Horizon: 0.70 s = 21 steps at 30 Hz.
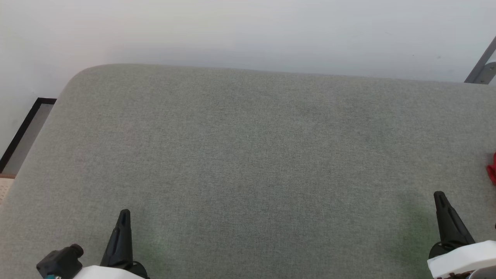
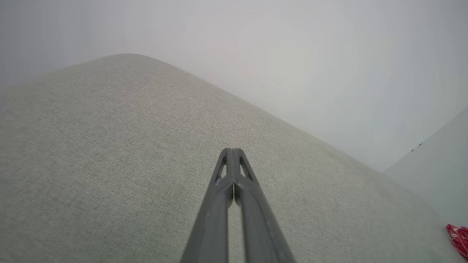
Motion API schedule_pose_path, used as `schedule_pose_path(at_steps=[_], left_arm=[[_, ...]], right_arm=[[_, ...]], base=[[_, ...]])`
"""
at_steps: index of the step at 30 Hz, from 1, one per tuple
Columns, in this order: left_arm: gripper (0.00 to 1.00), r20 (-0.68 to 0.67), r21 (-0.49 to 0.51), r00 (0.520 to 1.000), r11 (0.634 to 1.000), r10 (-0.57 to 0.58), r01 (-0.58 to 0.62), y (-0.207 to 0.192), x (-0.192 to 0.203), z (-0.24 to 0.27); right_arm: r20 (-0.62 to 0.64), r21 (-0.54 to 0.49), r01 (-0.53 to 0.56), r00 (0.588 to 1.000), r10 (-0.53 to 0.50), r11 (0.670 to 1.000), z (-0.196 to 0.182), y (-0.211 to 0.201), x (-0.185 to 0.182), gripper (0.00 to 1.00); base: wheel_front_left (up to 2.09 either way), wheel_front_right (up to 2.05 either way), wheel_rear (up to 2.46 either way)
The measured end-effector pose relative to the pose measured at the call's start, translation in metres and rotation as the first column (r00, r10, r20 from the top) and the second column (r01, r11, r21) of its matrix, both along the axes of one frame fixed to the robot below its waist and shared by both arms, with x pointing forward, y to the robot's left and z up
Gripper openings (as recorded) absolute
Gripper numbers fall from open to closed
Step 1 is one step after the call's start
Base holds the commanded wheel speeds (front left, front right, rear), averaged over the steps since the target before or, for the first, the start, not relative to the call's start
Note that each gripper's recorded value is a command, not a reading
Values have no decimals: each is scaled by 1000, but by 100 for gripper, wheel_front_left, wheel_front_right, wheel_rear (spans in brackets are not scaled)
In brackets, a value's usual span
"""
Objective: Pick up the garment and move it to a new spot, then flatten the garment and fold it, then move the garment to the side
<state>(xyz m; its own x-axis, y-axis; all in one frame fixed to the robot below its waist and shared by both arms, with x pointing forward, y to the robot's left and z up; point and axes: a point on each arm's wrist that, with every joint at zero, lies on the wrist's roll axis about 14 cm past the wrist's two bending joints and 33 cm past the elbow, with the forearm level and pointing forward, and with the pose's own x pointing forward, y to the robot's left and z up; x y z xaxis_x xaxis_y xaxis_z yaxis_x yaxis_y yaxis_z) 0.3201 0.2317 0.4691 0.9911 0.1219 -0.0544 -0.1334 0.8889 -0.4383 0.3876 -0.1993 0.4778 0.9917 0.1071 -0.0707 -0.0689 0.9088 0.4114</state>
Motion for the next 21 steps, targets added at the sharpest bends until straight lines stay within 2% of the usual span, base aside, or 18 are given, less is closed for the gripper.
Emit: schedule_pose_path(at_steps=[10, 21], left_arm=[[0, 11, -166, 1000, 986, 20, -18, 1, 9, 2], [0, 17, -310, 999, 950, 31, -24, 0, 17, 3]], right_arm=[[-26, 168, 46, 999, -42, 985, 1, -1, 1, 0], [-53, 316, 83, 996, -70, 945, 1, -2, 2, 0]], base=[[0, 0, 0], [0, 0, 0]])
